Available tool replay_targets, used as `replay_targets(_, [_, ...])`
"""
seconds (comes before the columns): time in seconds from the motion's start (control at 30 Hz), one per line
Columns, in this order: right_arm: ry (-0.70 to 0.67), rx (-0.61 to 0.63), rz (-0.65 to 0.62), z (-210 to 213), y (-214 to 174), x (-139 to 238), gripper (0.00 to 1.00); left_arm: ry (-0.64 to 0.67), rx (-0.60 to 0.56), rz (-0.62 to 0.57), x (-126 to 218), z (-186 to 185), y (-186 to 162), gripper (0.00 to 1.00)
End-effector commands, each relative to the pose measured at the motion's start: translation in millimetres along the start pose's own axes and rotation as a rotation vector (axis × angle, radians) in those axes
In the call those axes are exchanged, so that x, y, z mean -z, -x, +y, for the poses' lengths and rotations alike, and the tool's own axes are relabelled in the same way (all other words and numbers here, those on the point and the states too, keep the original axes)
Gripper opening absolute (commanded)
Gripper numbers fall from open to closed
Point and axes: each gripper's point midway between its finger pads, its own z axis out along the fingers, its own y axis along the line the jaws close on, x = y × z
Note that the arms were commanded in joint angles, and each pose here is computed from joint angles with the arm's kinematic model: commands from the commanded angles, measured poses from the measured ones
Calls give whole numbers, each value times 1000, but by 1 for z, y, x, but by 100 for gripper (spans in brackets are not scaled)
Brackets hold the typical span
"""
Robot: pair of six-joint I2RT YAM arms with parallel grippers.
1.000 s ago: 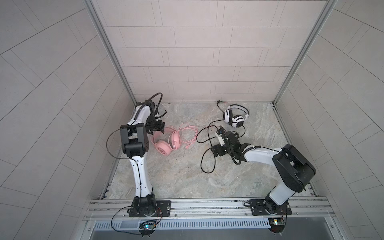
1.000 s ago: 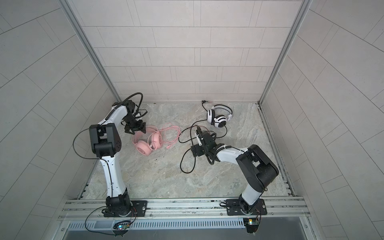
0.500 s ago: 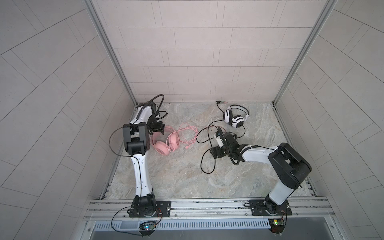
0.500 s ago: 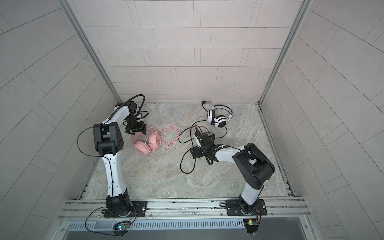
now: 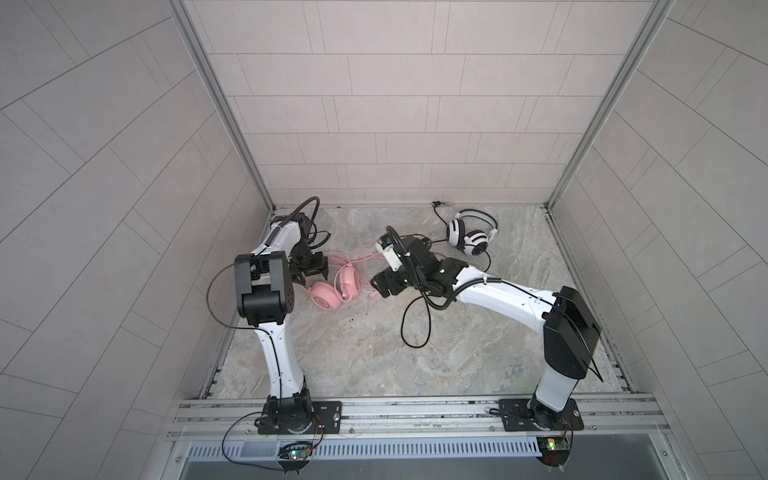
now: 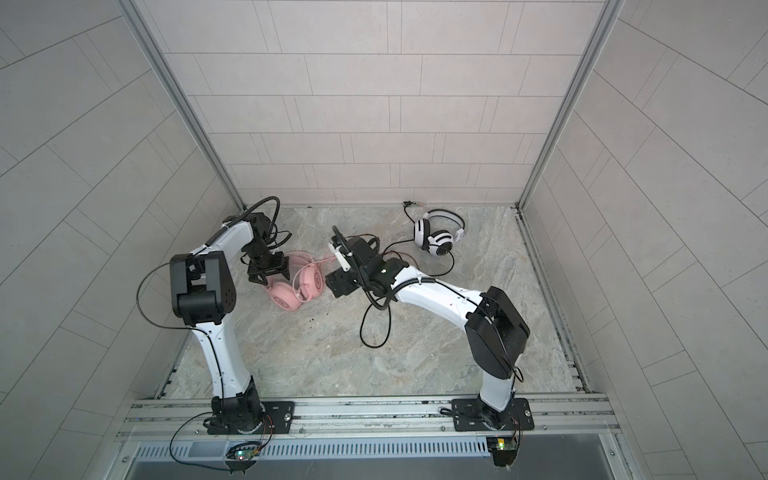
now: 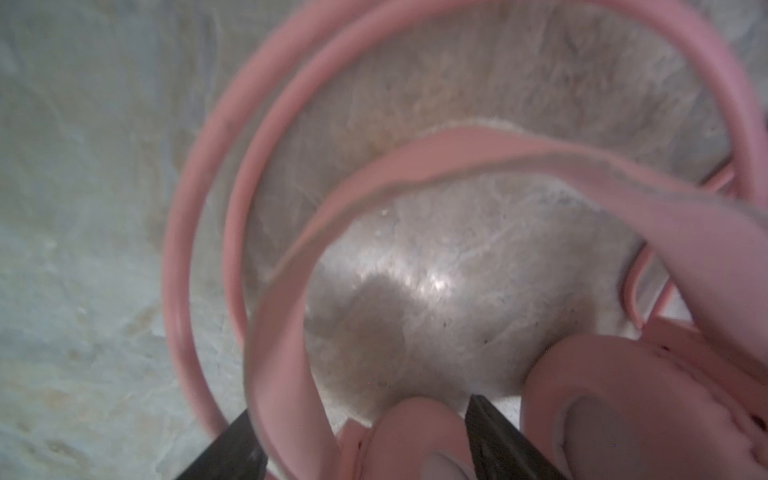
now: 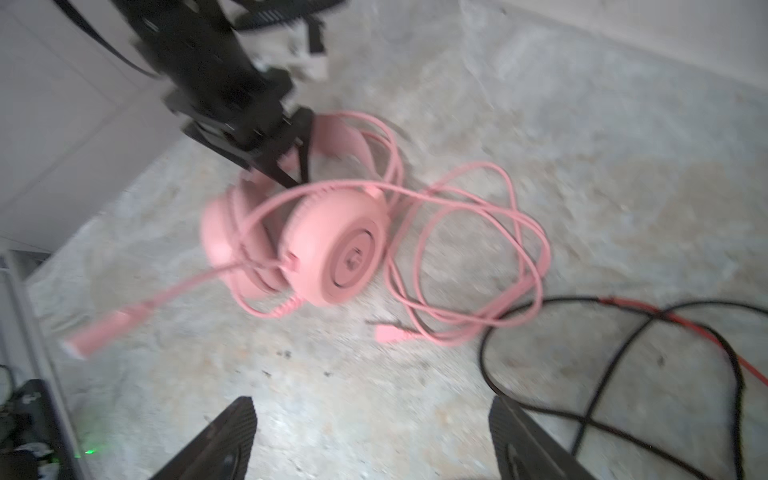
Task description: Wrap the headphones
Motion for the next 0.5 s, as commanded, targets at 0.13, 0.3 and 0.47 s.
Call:
replay_targets(0.13, [-45, 146, 88, 47, -7, -5, 88, -66, 30, -197, 48, -9, 4, 80])
replay_targets(0.3, [-70, 181, 87, 65, 6, -14, 86, -113, 34, -318, 73, -13, 11, 80])
replay_targets(0.47, [-145, 189, 116, 59, 13, -33, 70, -134, 39, -402, 94, -10, 12, 80])
